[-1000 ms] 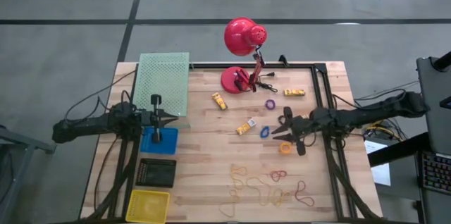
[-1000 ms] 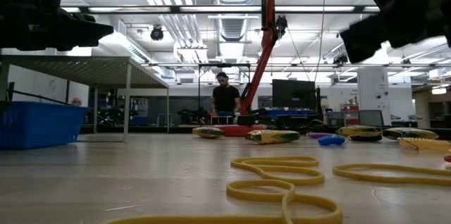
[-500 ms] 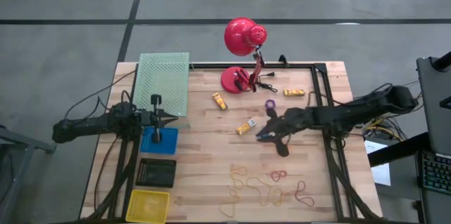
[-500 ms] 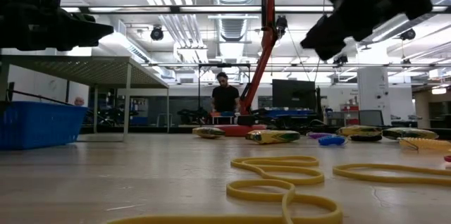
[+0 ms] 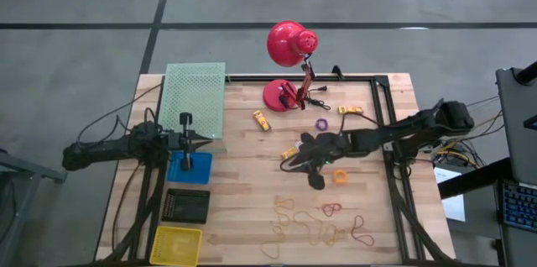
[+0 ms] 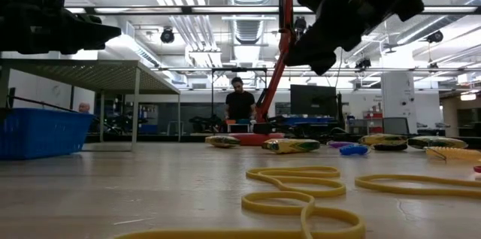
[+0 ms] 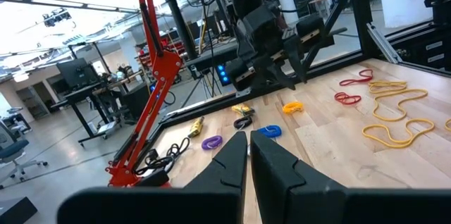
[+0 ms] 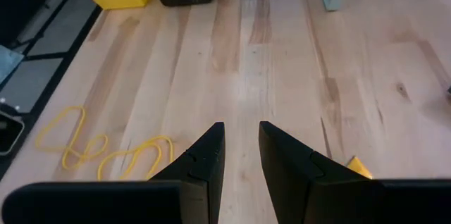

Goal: Pick & Place Office Desk Supplies
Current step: Put the yellow rubber band into the yellow bin

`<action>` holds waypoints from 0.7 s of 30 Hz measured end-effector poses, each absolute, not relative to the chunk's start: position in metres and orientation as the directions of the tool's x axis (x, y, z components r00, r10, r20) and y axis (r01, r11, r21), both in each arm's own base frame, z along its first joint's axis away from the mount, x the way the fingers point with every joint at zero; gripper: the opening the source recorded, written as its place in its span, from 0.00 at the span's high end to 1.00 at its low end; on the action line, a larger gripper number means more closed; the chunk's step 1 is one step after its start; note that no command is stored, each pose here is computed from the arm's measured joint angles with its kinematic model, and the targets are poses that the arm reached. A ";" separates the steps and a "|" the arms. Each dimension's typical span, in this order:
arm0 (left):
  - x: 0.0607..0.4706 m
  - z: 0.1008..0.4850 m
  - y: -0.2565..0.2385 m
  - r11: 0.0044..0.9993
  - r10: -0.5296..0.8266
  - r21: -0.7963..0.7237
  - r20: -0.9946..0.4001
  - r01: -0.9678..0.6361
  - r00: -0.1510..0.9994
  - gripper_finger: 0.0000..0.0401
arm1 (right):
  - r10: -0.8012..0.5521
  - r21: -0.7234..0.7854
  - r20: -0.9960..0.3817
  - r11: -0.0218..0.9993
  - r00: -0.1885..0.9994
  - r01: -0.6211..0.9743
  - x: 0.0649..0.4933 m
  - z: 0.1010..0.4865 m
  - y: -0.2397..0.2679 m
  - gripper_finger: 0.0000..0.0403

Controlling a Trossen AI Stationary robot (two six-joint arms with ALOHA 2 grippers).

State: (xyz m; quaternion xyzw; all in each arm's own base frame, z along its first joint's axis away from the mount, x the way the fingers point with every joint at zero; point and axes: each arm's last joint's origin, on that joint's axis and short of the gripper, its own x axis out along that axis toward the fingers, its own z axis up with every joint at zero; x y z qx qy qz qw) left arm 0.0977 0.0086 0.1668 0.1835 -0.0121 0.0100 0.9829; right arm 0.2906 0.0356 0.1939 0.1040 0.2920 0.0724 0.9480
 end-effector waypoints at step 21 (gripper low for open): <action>0.098 0.167 0.009 0.932 0.015 0.360 0.028 -0.024 0.999 0.94 | 0.118 0.280 -0.591 0.958 0.798 0.065 0.309 0.167 0.037 0.79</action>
